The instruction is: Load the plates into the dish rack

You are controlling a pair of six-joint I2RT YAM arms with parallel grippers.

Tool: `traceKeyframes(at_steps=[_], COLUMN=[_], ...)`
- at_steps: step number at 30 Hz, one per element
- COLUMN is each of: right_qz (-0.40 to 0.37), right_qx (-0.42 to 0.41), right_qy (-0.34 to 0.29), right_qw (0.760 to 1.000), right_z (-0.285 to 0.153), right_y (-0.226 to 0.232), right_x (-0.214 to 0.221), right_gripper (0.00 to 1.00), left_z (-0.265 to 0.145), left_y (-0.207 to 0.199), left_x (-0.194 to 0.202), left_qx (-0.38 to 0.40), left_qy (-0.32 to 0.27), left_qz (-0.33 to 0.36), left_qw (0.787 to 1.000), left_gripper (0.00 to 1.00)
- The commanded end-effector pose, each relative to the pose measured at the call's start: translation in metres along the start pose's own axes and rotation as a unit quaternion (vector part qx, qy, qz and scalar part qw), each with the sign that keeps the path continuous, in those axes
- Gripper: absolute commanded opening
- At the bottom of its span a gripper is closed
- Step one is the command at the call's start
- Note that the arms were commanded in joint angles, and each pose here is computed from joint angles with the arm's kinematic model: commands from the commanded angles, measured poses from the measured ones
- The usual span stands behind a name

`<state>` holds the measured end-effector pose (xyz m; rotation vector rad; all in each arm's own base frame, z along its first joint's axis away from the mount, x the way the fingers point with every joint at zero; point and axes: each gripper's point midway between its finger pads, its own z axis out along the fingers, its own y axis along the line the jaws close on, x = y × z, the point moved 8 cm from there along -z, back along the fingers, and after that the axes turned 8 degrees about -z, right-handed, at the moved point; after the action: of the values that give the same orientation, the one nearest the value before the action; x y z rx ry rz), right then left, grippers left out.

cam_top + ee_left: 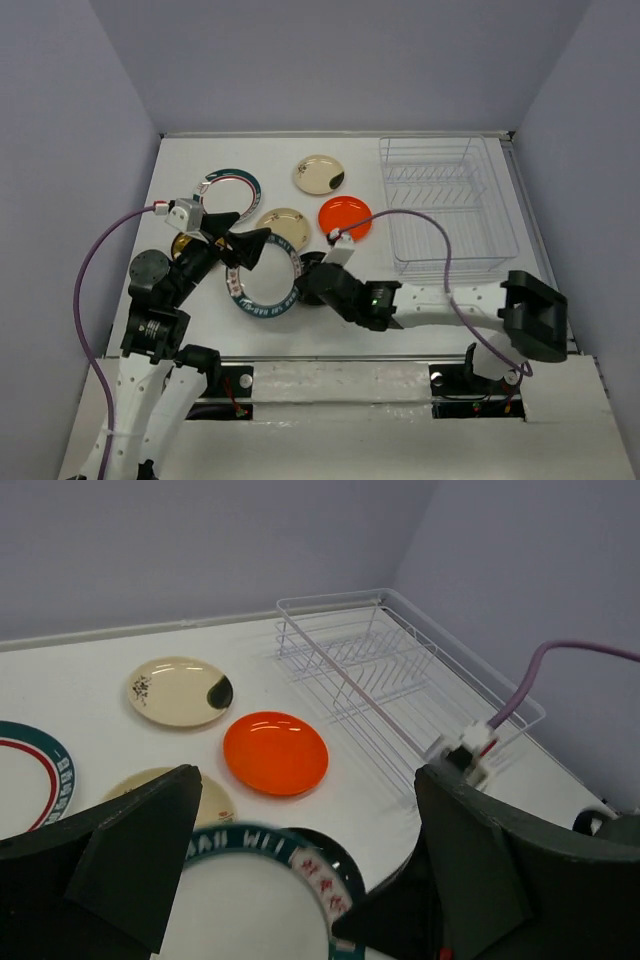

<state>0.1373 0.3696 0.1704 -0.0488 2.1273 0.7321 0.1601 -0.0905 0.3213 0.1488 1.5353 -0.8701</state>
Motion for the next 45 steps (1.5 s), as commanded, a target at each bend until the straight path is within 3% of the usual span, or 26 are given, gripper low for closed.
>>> traceKeyframes(at_steps=[1,4,5,9,14,19,21,25,28,32,39,45], right_qz=[-0.007,-0.013,-0.018,-0.051,-0.059,-0.049,-0.089,-0.178,-0.22,-0.24,-0.258,-0.258], right_qx=[0.048,0.136,0.13,0.289,0.454,0.507,0.528,0.552,0.53,0.535,0.563,0.547], right_qy=[-0.177,-0.258,-0.271,-0.328,-0.333,-0.343,-0.346,-0.292,-0.264,-0.23,-0.215,-0.2], right_qw=[0.983,0.957,0.954,0.898,0.824,0.789,0.771,0.761,0.775,0.777,0.756,0.771], right_z=[-0.029,-0.058,-0.07,-0.122,-0.156,-0.17,-0.171,-0.161,-0.143,-0.126,-0.118,-0.103], right_y=[-0.031,-0.086,-0.084,-0.173,-0.251,-0.296,-0.308,-0.316,-0.326,-0.339,-0.349,-0.357], right_x=[-0.125,-0.203,-0.212,-0.291,-0.327,-0.35,-0.365,-0.378,-0.379,-0.373,-0.379,-0.37], right_gripper=[0.07,0.07,0.07,0.07,0.07,0.07,0.07,0.07,0.07,0.07,0.07,0.07], left_z=[-0.008,-0.01,-0.01,-0.012,-0.015,-0.017,-0.019,-0.025,-0.029,-0.031,-0.03,-0.03], left_y=[-0.012,-0.014,-0.014,-0.02,-0.029,-0.036,-0.039,-0.043,-0.046,-0.047,-0.05,-0.05], left_x=[-0.026,-0.025,-0.024,-0.022,-0.019,-0.017,-0.017,-0.019,-0.02,-0.018,-0.016,-0.017], left_qx=[-0.001,0.001,0.002,0.019,0.044,0.061,0.069,0.08,0.084,0.086,0.095,0.093], left_qy=[-0.051,-0.053,-0.052,-0.048,-0.044,-0.039,-0.042,-0.051,-0.057,-0.055,-0.045,-0.047], left_qz=[0.02,0.018,0.018,0.018,0.02,0.021,0.02,0.022,0.025,0.027,0.028,0.028], left_qw=[0.999,0.998,0.998,0.999,0.998,0.997,0.997,0.995,0.994,0.994,0.994,0.994], left_gripper=[0.99,0.99,0.99,0.99,0.99,0.99,0.99,0.99,0.99,0.99,0.99,0.99])
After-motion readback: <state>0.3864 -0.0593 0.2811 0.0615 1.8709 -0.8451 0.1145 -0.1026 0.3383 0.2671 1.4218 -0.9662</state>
